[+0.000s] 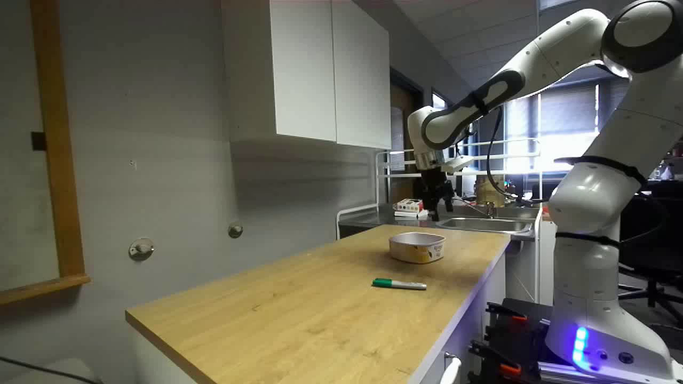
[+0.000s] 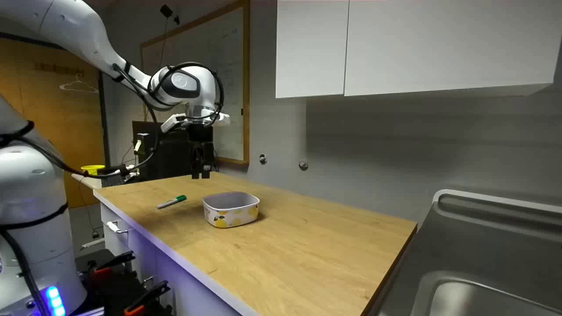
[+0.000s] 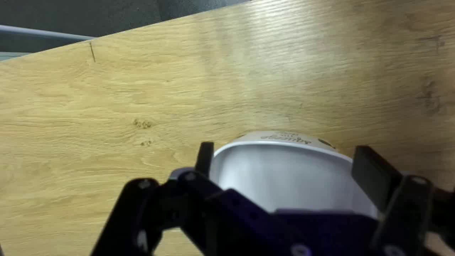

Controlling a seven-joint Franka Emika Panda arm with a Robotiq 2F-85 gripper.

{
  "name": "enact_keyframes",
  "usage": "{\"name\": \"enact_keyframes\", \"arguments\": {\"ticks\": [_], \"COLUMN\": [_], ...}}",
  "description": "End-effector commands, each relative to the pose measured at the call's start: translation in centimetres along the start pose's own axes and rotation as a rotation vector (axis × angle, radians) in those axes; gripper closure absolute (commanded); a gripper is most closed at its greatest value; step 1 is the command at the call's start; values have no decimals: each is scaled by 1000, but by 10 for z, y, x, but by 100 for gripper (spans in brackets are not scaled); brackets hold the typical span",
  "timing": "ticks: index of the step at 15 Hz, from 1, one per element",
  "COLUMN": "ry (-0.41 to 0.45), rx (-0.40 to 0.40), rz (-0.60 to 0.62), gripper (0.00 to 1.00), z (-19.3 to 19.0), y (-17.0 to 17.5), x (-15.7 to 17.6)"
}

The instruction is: Pick the marker on the counter and put it in the bowl

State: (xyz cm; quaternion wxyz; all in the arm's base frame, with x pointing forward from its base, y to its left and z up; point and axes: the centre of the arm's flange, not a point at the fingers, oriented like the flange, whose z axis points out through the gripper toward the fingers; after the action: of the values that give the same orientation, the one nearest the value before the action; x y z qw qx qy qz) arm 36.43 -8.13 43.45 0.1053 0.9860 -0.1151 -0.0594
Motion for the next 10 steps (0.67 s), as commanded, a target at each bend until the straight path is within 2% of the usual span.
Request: {"name": "enact_keyframes", "arguments": {"ticks": [1, 10], "ry": [0, -3], "rx": [0, -4], "rz": [0, 1], "gripper": [0, 0], "z": [0, 1], "y": [0, -3], "x": [0, 3]}}
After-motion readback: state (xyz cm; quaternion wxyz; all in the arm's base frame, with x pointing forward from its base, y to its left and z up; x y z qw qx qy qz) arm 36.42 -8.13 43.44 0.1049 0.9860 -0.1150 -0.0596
